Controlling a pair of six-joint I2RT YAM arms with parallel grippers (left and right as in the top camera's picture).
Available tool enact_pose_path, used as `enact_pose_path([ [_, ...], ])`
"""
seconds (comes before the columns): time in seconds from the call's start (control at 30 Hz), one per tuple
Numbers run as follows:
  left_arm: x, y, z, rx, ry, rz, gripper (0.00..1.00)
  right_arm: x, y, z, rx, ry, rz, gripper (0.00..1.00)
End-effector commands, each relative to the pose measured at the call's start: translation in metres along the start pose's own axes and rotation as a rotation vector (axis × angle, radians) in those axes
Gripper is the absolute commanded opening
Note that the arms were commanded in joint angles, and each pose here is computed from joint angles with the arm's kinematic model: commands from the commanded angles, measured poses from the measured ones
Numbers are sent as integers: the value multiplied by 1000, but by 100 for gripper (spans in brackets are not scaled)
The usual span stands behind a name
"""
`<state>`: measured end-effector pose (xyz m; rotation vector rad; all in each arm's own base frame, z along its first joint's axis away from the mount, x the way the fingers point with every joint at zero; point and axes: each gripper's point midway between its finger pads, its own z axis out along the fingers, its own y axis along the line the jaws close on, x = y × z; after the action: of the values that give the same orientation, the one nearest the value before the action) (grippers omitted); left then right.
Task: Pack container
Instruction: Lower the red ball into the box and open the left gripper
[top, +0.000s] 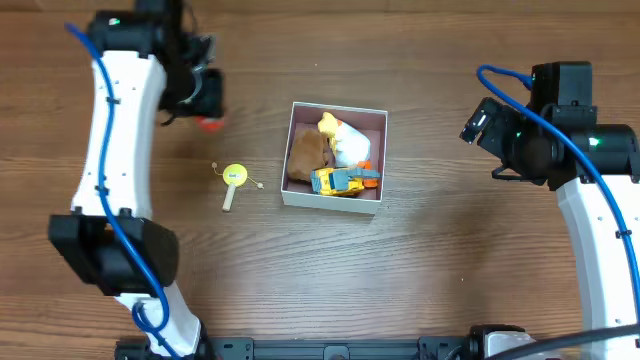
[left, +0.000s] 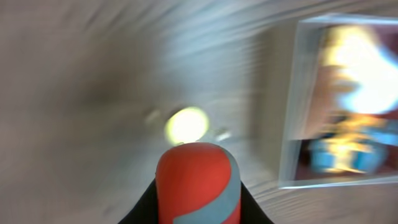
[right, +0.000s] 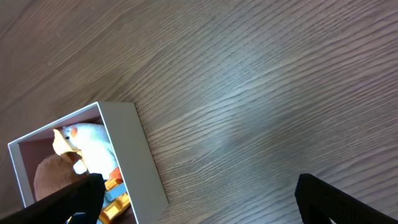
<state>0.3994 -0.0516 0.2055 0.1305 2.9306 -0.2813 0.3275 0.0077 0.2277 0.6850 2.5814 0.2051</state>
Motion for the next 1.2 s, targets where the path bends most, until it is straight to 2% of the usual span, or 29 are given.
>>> enact_pose_path([
  [0.0, -12, -101, -11, 166, -97, 262, 24, -5, 0, -2, 1, -20, -2, 100],
  [0.1, -16, -183, 15, 186, -153, 472, 27, -7, 1, -2, -3, -26, -2, 100],
  [0.23, -14, -240, 69, 102, -162, 616, 33, -7, 1, -2, -4, -28, -2, 100],
  [0.33, -8, -237, 112, 27, -92, 578, 33, -6, 1, -2, -3, -25, -1, 100],
  [0.43, -7, -228, 132, 12, -46, 538, 30, -7, 1, -2, -3, -25, -1, 100],
  [0.5, -7, -222, 133, 4, -34, 528, 28, -7, 1, -2, -3, -25, -2, 100],
  [0.7, 9, -199, 131, -66, 53, 514, 34, -7, 1, -2, -3, -25, -2, 100],
  [0.87, 17, -180, 128, -132, 105, 483, 33, -5, 0, -2, 1, -19, -2, 100],
  [0.93, 16, -175, 128, -132, 109, 465, 43, -4, 0, -2, 3, -16, -2, 100],
  [0.97, 15, -174, 128, -131, 108, 462, 60, -4, 0, -2, 3, -16, -2, 100],
  [1.03, 13, -173, 127, -132, 104, 467, 79, -4, 0, -2, 3, -15, -2, 100],
  [1.07, 13, -172, 127, -135, 104, 465, 100, -4, 0, -2, 3, -15, -2, 100],
  [1.17, 14, -168, 126, -137, 115, 467, 100, -4, 0, -2, 3, -15, -2, 100],
])
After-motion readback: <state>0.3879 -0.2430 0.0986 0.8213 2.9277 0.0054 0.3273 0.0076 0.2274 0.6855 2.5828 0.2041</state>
